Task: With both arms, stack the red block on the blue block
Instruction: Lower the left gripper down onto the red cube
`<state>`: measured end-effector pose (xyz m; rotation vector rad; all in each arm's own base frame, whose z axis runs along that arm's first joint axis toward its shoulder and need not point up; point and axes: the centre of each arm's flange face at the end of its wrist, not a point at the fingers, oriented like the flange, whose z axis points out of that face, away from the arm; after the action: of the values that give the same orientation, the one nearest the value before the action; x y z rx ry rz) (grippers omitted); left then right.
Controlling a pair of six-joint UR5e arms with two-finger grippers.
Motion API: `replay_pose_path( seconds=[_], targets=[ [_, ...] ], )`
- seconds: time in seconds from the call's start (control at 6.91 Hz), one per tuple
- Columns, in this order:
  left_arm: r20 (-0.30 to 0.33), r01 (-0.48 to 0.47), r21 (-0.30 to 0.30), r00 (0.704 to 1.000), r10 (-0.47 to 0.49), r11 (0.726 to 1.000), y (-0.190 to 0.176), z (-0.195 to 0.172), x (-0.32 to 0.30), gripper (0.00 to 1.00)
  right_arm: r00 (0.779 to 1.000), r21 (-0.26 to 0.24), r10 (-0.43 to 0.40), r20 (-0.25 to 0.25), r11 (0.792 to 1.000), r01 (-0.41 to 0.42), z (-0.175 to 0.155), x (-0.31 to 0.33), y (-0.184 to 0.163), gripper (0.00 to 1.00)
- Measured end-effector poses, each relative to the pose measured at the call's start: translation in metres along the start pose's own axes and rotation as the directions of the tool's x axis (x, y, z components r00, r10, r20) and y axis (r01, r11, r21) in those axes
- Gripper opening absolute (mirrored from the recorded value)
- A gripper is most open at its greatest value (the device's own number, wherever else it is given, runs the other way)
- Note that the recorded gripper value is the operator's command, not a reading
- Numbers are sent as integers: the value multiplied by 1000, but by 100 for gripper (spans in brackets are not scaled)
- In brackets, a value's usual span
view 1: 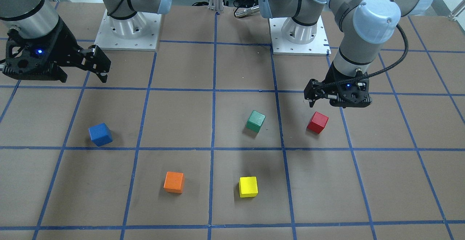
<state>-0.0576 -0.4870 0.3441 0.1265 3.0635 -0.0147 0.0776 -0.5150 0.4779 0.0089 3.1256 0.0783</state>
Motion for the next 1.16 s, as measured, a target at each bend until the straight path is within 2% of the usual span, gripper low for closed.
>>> replay_pose_path(
  seconds=[0.14,0.43,0.72,1.16],
  targets=[
    [-6,-22,-14,1000,22,1000,13,26,-6,100,1000,-7,2,-2,1000,-2,0,0,3,100],
    [-1,-42,8,999,42,999,25,61,-17,100,1000,1,27,8,1000,-27,-8,-2,9,100],
    [-1,-76,19,997,76,997,28,67,-24,100,998,18,66,12,998,-66,-19,-4,18,100],
    [-11,-154,7,988,154,988,26,83,-30,100,997,40,74,19,996,-75,-46,-10,57,100]
  ],
)
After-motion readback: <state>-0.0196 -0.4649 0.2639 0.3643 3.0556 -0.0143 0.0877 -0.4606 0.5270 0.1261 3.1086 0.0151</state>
